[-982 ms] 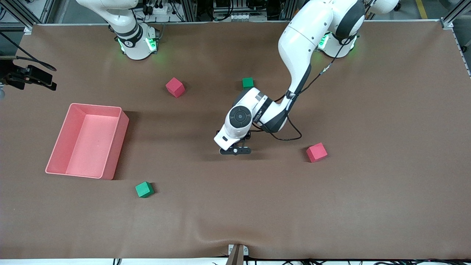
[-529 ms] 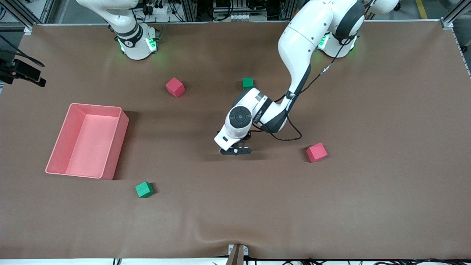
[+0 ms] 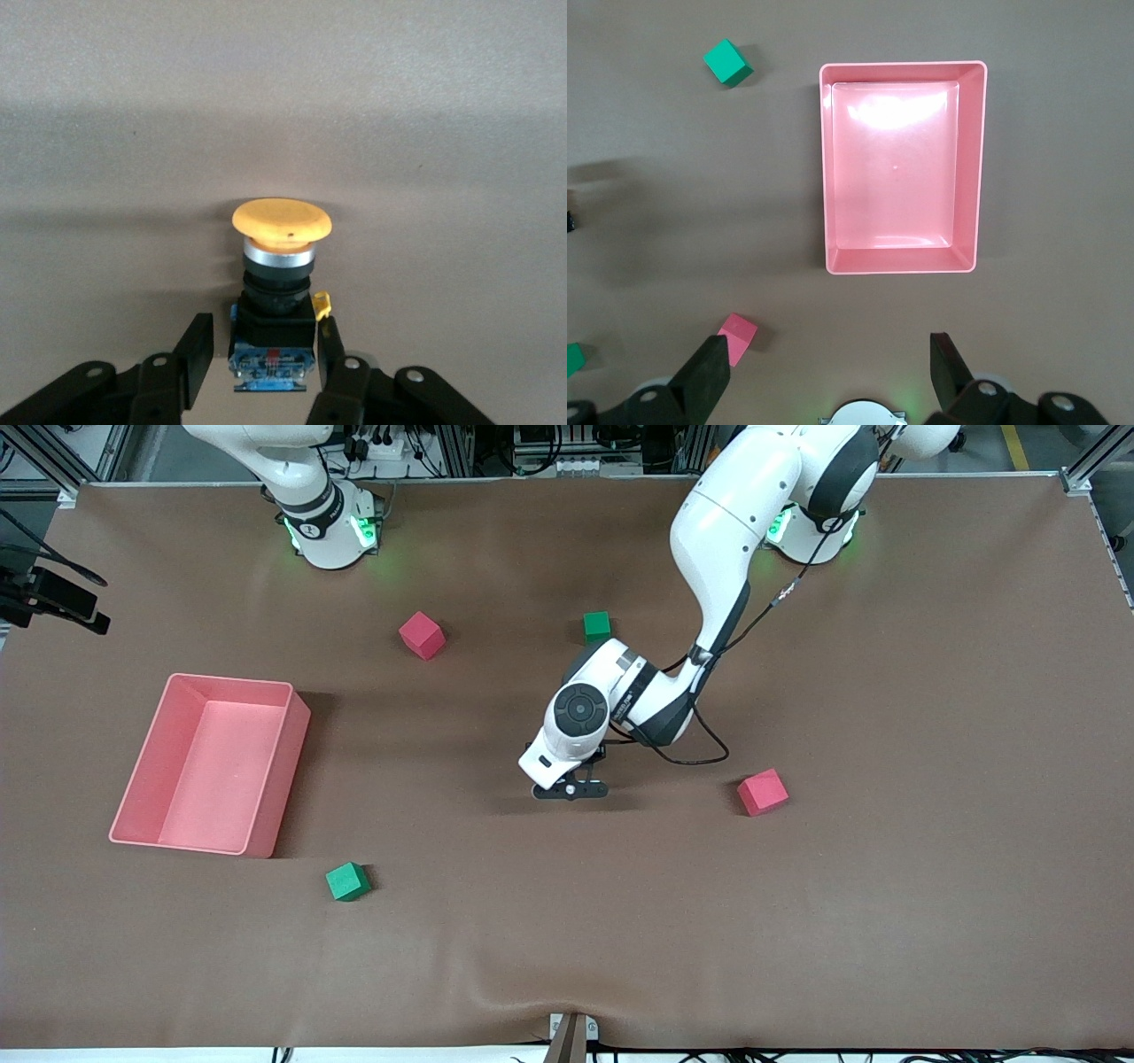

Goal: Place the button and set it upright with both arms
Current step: 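Lift and rotate the button upright with the left gripper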

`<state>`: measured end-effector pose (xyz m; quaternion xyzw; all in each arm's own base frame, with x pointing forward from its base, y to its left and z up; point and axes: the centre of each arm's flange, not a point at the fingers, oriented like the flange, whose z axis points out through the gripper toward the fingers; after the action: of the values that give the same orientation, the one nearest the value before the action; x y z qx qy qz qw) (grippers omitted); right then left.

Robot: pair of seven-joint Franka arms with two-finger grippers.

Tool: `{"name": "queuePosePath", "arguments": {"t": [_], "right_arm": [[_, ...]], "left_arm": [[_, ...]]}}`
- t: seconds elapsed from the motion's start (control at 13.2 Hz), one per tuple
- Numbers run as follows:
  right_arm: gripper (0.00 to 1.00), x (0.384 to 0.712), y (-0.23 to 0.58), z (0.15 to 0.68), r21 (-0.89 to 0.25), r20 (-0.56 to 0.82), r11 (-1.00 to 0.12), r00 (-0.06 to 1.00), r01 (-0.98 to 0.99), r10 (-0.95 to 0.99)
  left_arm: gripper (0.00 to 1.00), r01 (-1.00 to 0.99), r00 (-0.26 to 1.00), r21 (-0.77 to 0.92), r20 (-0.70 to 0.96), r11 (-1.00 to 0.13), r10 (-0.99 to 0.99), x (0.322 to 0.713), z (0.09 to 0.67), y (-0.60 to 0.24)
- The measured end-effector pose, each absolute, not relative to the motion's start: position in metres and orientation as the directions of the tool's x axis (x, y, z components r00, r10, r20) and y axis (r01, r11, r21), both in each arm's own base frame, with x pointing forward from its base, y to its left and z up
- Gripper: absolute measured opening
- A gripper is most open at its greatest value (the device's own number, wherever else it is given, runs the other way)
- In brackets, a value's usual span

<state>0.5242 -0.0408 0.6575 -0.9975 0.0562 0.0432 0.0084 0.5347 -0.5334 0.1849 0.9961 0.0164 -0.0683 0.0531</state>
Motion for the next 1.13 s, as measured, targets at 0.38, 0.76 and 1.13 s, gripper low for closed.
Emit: {"name": "queuePosePath", "arguments": {"t": [0.38,0.76,1.13], "right_arm": [[1.00,0.526,-0.042,0.659,-0.012,-0.067,-0.993,0.991,-0.116,-0.115],[1.00,0.527,-0.044,0.659,-0.013,-0.064,-0.993,0.991,-0.121,-0.119],[1.00,0.528,-0.044,0.660,-0.013,-0.055,-0.993,0.991,-0.121,-0.120]], "left_arm": [[0.41,0.054,0.990,0.104,-0.136,-0.993,0.039,0.540,0.188,-0.531],[0.41,0.146,0.988,0.126,-0.075,-0.981,0.138,0.564,0.238,-0.520],[0.41,0.325,0.941,0.056,0.076,-0.944,0.329,0.565,0.280,-0.521]]}}
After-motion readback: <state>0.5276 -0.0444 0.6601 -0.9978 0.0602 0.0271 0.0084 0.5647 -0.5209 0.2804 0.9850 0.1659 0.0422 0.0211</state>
